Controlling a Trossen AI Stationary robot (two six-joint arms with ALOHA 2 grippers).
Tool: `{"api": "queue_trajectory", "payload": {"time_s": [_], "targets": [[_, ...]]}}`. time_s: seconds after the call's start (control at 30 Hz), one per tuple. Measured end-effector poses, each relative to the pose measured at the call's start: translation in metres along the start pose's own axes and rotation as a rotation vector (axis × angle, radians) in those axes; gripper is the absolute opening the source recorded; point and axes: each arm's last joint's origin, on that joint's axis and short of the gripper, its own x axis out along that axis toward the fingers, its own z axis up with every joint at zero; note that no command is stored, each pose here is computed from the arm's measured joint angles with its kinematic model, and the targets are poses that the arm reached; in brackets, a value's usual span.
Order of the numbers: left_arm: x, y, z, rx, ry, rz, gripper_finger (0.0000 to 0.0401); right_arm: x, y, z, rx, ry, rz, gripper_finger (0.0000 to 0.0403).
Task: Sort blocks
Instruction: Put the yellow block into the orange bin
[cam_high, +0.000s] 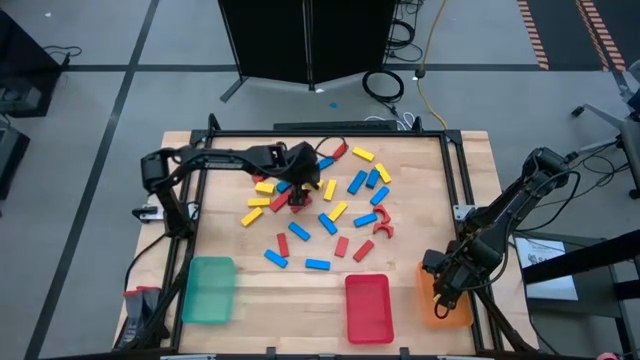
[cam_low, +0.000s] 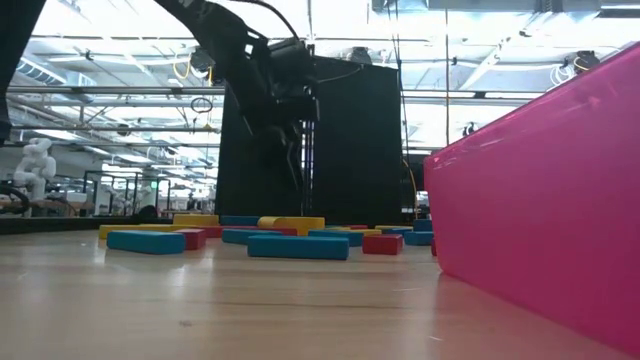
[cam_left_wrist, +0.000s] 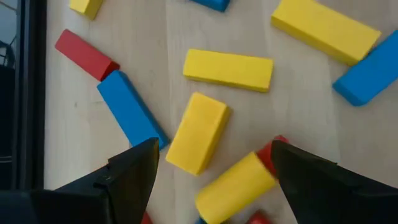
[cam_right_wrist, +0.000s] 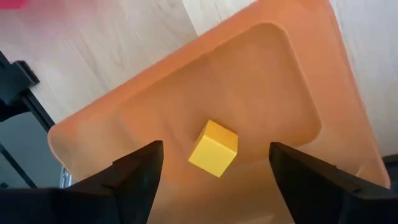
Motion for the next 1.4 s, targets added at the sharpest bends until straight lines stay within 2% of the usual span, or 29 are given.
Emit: {"api": "queue_trajectory", "payload": {"time_s": [0.13,0.23,0.37,0.7,0.83,1.07,1.2,1.4], "targets": [[0.001,0.010,-0.004,-0.022,-0.023,-0.011,0.0315,0.000,0.000,0.000,0.000,0.000,0.001,0.0288],[0.000,0.013,-0.005,0.009,-0.029,-0.035,0.0315,0.000,0.000,0.000,-0.002,0.000,0.002,0.0288],[0.002,0.018,0.004,0.037,-0.052,-0.057,0.0315,0.000,0.001,0.000,-0.008,-0.002,0.007,0.0288],[0.035,0.029,0.030,0.063,0.102,-0.186,0.0315,0.000,0.001,0.000,-0.004,-0.004,0.009,0.0288],[0.035,0.027,0.023,0.099,0.188,-0.239,0.0315,0.000,0.001,0.000,-0.002,-0.009,0.012,0.0288],[0.036,0.037,0.024,0.141,0.139,-0.200,0.0315,0.000,0.002,0.002,0.022,-0.055,0.017,0.0288],[0.038,0.036,0.024,0.165,0.122,-0.214,0.0315,0.000,0.003,0.002,0.022,-0.058,0.029,0.0288],[0.057,0.028,0.010,0.180,0.152,-0.244,0.0315,0.000,0.004,0.002,0.032,-0.058,0.030,0.0288]]}}
